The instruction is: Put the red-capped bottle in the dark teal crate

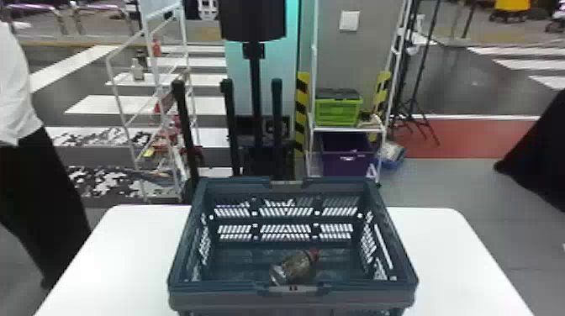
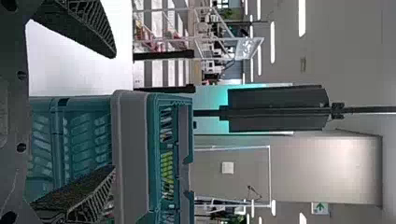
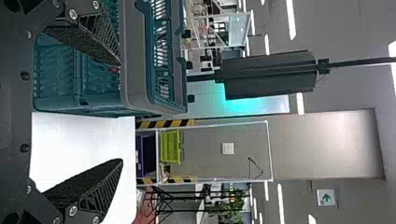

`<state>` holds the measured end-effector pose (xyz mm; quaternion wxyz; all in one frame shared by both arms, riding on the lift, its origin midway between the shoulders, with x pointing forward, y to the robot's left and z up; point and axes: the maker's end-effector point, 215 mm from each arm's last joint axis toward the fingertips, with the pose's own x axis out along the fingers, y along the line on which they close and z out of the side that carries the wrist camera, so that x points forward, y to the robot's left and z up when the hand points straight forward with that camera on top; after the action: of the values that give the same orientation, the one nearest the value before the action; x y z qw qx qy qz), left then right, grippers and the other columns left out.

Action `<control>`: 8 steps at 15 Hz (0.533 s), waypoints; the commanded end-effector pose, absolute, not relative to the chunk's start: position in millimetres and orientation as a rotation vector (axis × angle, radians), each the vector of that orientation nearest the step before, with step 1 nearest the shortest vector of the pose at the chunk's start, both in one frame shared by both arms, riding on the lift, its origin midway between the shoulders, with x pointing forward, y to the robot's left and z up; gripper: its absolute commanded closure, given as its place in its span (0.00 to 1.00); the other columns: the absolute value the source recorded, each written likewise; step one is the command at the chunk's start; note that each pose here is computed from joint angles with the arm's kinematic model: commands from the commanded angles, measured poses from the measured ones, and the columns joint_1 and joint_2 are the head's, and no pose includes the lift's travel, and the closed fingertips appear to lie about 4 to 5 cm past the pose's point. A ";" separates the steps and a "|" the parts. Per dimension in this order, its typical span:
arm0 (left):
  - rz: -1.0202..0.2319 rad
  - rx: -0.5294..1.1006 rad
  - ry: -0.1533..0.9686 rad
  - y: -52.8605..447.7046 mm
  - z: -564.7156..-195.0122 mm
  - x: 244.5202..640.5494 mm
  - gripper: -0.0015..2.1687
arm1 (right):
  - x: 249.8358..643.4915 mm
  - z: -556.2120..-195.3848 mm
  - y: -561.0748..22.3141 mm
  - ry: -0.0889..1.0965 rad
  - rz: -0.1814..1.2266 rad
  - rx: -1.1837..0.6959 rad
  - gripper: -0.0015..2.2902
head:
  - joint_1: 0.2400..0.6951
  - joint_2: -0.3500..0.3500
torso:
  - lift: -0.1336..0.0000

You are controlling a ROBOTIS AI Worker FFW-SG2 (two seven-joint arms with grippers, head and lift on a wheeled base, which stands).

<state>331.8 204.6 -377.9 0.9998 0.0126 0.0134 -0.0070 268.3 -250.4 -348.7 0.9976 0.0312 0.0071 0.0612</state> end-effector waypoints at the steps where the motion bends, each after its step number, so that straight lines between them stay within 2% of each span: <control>1: -0.013 0.023 0.029 203.2 -378.5 330.2 0.01 | 267.9 -351.3 -250.3 0.019 0.123 0.063 0.07 | 0.57 0.50 | 1.00; 8: 0.004 0.008 -0.015 206.3 -367.6 306.5 0.01 | 273.1 -350.3 -239.9 0.013 0.148 0.063 0.07 | 0.57 0.50 | 1.00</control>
<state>310.0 206.7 -368.0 1.0000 0.0057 -0.0050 0.0015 272.7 -241.0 -349.4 0.9968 0.0321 0.0053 0.0725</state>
